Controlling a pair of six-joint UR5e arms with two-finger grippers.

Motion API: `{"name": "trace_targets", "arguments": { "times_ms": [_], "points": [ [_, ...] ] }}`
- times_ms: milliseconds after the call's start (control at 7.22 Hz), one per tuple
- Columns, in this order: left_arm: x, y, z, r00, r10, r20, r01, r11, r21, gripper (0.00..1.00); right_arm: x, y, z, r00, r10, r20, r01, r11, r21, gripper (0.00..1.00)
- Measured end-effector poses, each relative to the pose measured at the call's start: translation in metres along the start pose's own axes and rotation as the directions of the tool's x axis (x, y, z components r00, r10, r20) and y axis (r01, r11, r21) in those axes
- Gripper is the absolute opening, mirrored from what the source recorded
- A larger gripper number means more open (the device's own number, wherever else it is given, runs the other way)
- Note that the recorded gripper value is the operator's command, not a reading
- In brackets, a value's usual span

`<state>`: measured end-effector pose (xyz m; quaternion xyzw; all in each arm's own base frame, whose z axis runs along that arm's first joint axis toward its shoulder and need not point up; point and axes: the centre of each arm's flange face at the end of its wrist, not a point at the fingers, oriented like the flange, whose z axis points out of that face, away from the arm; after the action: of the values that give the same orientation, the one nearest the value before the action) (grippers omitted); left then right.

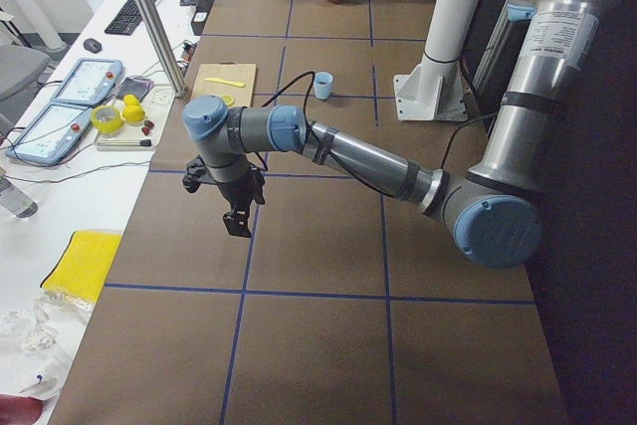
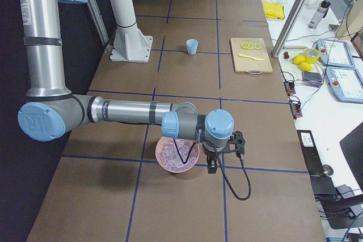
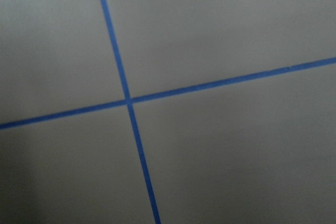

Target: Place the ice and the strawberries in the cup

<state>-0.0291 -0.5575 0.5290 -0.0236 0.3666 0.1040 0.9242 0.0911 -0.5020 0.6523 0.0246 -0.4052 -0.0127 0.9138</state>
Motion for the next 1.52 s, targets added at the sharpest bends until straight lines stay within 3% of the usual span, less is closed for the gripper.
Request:
{"name": "trace_targets", "arguments": {
  "times_ms": [416,1108,1524],
  "points": [
    [-0.019,0.012,0.011,0.996,-0.09,-0.005,0.09,0.995,0.034,1.0,-0.006,-0.005,-0.006,1.0,-0.013,-0.002,0.013,1.0,0.012,0.99],
    [-0.069,0.044,0.072,0.993,-0.114,-0.016,0.114,0.993,0.021,1.0,-0.014,-0.008,-0.013,1.0,-0.016,-0.001,0.016,1.0,0.027,0.99],
    [-0.085,0.054,0.068,0.994,-0.101,-0.052,0.103,0.994,0.033,1.0,-0.009,-0.004,-0.008,1.0,-0.007,0.0,0.007,1.0,0.016,0.99]
  ]
}}
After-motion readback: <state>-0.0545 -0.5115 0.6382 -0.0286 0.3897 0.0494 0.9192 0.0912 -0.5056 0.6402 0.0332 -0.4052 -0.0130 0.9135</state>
